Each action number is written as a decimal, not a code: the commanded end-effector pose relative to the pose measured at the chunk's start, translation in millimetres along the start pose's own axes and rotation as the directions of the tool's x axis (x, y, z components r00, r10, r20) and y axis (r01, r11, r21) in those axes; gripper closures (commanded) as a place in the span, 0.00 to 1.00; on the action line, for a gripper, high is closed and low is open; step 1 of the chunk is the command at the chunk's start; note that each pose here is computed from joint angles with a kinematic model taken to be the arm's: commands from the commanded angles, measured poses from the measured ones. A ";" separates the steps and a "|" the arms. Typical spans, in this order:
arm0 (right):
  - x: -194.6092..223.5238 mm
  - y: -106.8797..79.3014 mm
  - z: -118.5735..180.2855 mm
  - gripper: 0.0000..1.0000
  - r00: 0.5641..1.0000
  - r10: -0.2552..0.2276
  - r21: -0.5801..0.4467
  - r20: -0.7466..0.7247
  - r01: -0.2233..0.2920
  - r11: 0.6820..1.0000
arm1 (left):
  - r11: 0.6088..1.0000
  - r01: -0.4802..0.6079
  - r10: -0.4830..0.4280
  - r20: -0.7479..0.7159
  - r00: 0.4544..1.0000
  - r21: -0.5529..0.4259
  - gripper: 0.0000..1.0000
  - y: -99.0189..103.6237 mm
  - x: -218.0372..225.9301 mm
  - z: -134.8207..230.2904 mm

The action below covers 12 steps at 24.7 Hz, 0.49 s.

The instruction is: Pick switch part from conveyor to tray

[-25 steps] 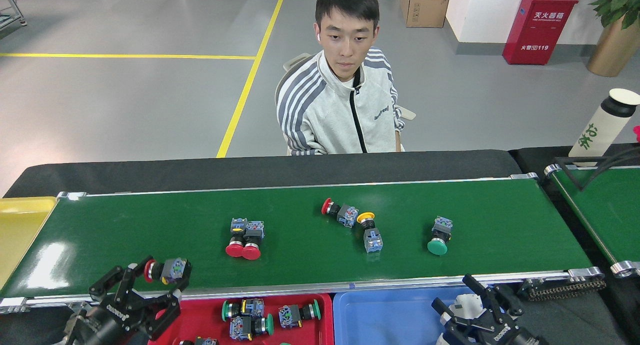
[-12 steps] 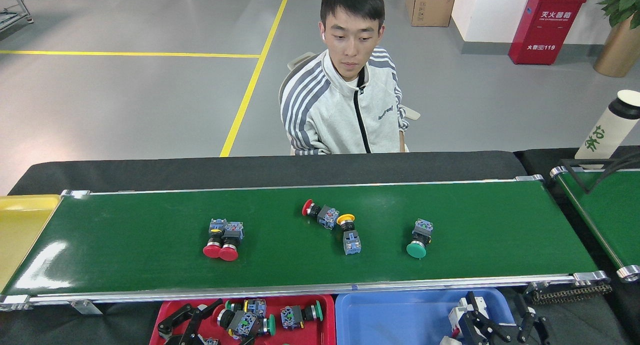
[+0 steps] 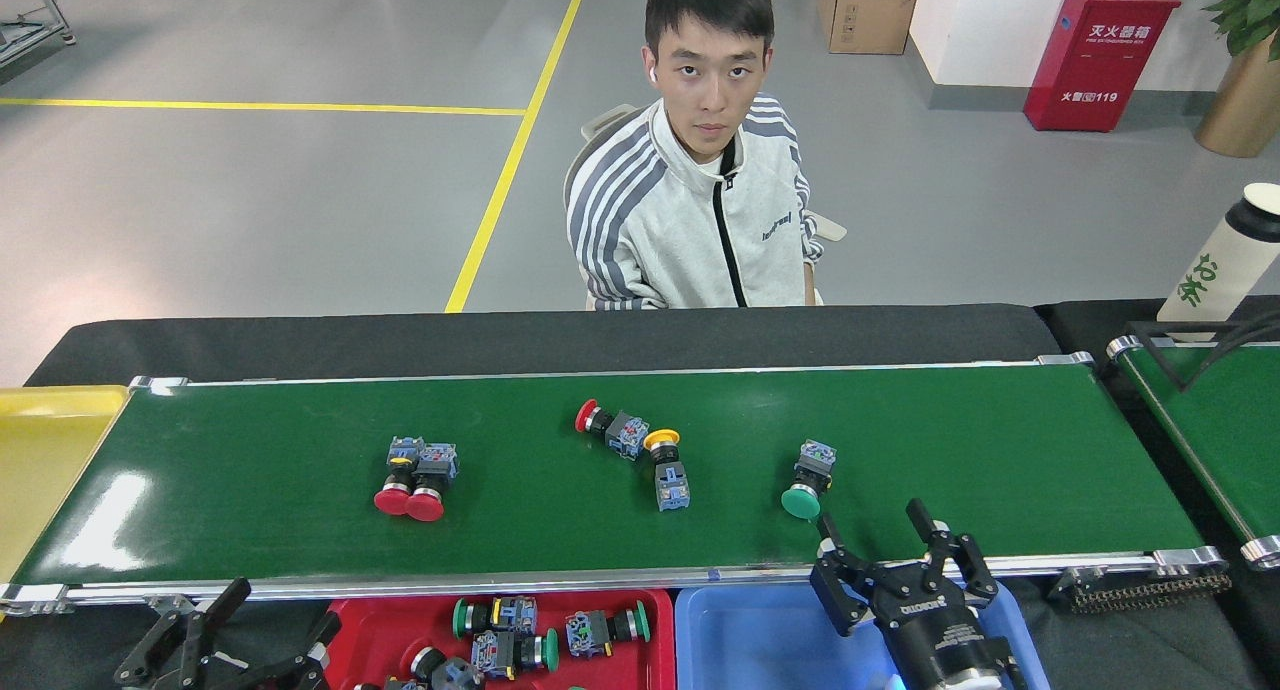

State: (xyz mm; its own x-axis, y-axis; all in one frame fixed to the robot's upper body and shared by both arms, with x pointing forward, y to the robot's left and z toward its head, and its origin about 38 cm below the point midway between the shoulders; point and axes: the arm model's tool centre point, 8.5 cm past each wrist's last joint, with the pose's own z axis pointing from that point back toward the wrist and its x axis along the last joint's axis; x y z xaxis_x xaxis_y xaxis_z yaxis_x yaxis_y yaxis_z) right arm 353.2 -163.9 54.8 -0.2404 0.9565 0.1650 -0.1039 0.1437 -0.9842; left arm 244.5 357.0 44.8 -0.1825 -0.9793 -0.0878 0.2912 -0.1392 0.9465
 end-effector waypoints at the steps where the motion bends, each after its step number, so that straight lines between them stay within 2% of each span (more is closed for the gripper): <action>1: 13.6 -0.4 -12.8 0.02 1.000 0.012 0.018 0.004 -0.013 1.000 | 1.000 -0.004 0.005 -0.056 0.998 0.010 0.00 4.7 -1.4 -2.3; 4: 32.9 4.5 -31.8 0.02 0.999 0.032 0.040 0.012 -0.033 0.999 | 1.000 -0.010 0.011 -0.087 0.996 0.020 0.00 9.1 -3.8 -6.9; 8: 54.4 8.6 -50.7 0.02 0.999 0.046 0.063 0.015 -0.047 0.997 | 0.998 0.013 -0.006 -0.118 0.993 0.062 0.00 35.4 -9.0 -37.4; 12: 67.3 16.9 -77.2 0.02 0.996 0.089 0.119 -0.017 -0.086 0.989 | 1.000 0.031 -0.029 -0.142 0.989 0.005 0.00 32.7 -9.9 -86.0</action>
State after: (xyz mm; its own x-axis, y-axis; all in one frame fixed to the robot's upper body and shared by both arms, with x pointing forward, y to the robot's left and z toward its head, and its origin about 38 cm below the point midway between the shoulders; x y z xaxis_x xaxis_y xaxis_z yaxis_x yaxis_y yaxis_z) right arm 401.8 -80.9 38.4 -0.2612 0.9619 0.0806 -0.2031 0.0269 -0.9788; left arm 327.7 346.3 46.0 -0.0727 -0.9873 -0.1415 0.2886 -0.1567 0.9445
